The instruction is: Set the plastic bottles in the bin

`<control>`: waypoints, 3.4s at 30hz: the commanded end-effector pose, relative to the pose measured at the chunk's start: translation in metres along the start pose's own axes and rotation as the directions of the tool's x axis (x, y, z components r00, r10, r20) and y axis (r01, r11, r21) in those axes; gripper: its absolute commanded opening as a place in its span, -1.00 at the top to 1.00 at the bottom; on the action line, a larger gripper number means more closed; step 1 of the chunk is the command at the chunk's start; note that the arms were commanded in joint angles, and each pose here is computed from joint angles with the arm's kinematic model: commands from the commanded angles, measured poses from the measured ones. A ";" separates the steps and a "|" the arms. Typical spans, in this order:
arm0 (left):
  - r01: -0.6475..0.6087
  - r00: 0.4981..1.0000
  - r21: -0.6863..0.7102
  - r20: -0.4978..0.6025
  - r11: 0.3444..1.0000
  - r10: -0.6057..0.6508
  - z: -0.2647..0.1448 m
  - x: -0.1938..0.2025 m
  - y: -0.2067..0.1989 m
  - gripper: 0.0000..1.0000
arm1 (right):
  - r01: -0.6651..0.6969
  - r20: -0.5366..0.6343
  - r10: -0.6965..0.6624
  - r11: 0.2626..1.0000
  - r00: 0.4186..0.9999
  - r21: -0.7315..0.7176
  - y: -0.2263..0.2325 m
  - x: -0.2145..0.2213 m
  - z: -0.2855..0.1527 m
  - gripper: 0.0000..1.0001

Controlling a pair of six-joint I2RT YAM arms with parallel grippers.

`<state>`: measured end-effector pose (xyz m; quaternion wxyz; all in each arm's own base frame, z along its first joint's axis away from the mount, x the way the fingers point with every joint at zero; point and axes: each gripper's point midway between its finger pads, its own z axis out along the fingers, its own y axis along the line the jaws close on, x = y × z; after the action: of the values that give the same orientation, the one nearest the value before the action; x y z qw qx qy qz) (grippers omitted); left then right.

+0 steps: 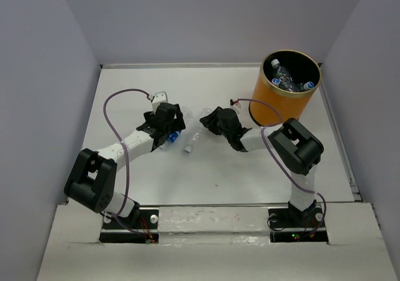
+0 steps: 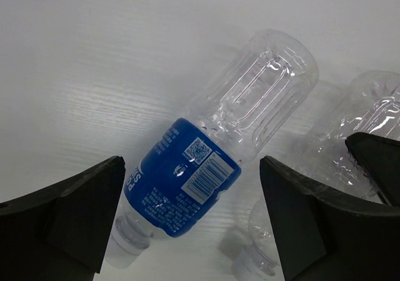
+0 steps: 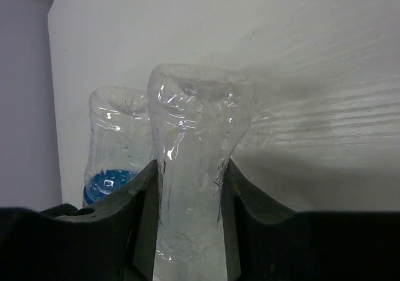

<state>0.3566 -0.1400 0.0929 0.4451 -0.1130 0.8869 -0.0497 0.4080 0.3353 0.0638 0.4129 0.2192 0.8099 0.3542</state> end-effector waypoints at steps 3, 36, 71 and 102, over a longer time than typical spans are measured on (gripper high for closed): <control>-0.011 0.999 0.115 0.037 0.993 0.006 0.008 -0.030 -0.029 -0.98 | 0.139 0.068 -0.134 0.988 0.989 -0.065 0.016 -0.027 -0.036 0.41; 0.004 0.996 0.252 -0.085 0.968 0.018 0.015 0.014 -0.047 0.06 | 0.278 0.597 -0.673 0.732 0.437 0.622 0.015 -0.471 -0.234 0.31; -0.107 0.989 0.944 0.132 0.313 -0.061 -0.233 -0.060 -0.210 0.04 | 0.414 0.121 -0.526 0.486 0.842 -0.770 0.150 -0.104 -0.267 -0.97; -0.287 0.947 0.576 0.292 0.765 0.135 -0.226 -0.062 -0.071 -0.98 | 0.433 0.765 -0.481 0.852 0.428 0.294 0.132 -0.425 -0.321 0.49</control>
<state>0.2130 -0.2398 0.3168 0.5473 0.1462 0.7248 -0.3920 0.3698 0.1109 0.4805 0.7634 0.0201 0.5904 0.2611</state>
